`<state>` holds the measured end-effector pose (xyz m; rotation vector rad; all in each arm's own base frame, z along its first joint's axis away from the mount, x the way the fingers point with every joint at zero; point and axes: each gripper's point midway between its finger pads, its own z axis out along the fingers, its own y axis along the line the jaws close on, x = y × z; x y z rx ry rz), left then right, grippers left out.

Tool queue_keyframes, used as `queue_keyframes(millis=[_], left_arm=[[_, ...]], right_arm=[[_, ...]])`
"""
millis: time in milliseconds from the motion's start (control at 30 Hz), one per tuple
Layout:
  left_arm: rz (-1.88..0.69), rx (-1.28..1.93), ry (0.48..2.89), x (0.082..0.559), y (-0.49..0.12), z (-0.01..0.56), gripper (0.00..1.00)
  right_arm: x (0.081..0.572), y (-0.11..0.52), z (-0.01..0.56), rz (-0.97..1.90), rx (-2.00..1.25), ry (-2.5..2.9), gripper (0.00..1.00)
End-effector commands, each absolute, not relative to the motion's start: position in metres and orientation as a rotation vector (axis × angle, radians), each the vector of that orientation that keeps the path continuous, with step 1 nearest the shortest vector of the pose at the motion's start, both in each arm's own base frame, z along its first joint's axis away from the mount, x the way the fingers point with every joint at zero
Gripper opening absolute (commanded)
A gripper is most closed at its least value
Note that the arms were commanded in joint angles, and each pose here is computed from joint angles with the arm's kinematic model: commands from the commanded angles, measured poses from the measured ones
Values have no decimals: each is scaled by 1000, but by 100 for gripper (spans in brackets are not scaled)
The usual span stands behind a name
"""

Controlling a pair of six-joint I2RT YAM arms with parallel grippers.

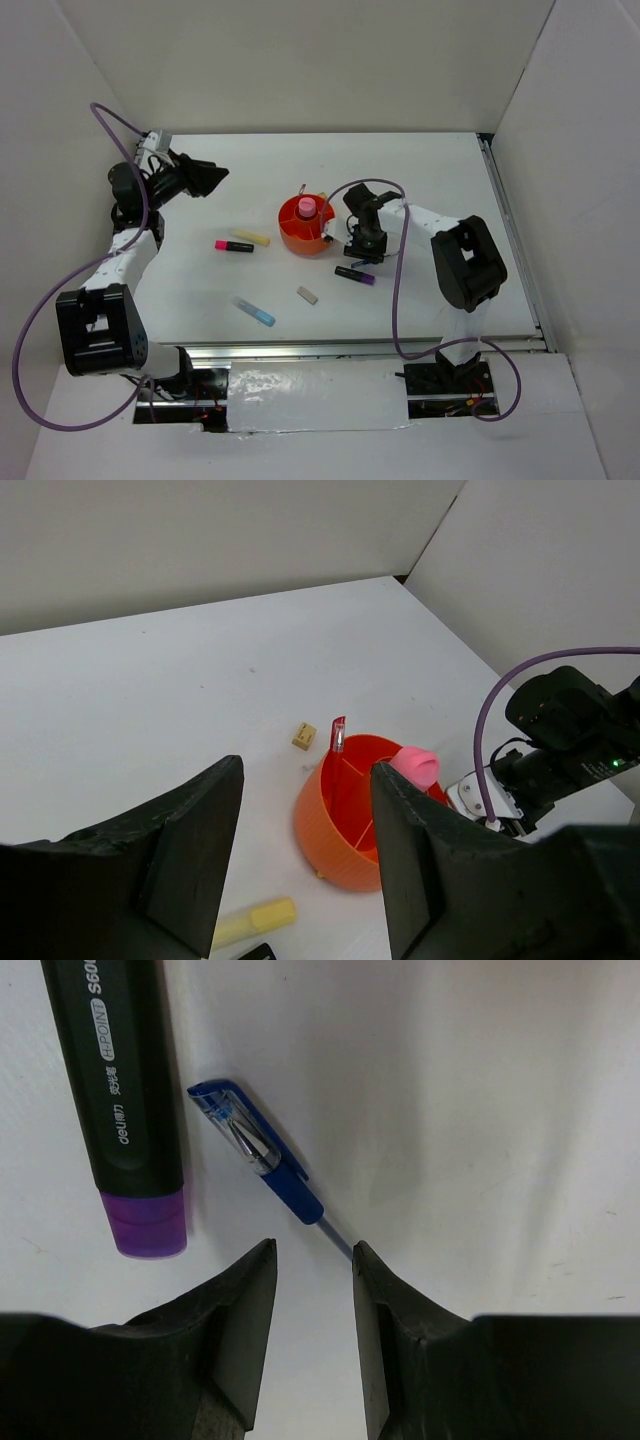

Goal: Sort the stationery into containers
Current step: Pick up the pen from the center of the board.

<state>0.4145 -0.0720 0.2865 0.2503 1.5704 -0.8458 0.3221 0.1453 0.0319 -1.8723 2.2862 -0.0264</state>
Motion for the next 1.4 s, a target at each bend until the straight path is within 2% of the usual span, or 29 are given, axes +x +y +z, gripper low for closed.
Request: queue_keyframes(millis=[0,400,600,833,1133,1233,1267,1367], left_arm=[[-831,298,1507,405,-73,306,66],[-803,297,1500,402,-70,310,66],[-803,291,1500,402,-68,310,66],[-814,282,1494,403,-68,311,66],[-810,284,1502,401,-68,308,66],[-804,281,1508,401,-68,306,66],[-802,279,1513,401,-67,305,66],[-797,276,1520,401,-66,303,67]], right_arm=[[330,145,37,-25,-1853,2238,43],[336,133,16,-8,-1857,2284,43],[332,123,16,8,-1856,2311,36],[314,105,13,45,-1861,2423,17],[305,64,19,-47,-1784,2601,11],[303,58,16,-71,-1729,2687,20],[306,56,15,-94,-1716,2702,34],[313,63,23,-79,-1637,2725,57]])
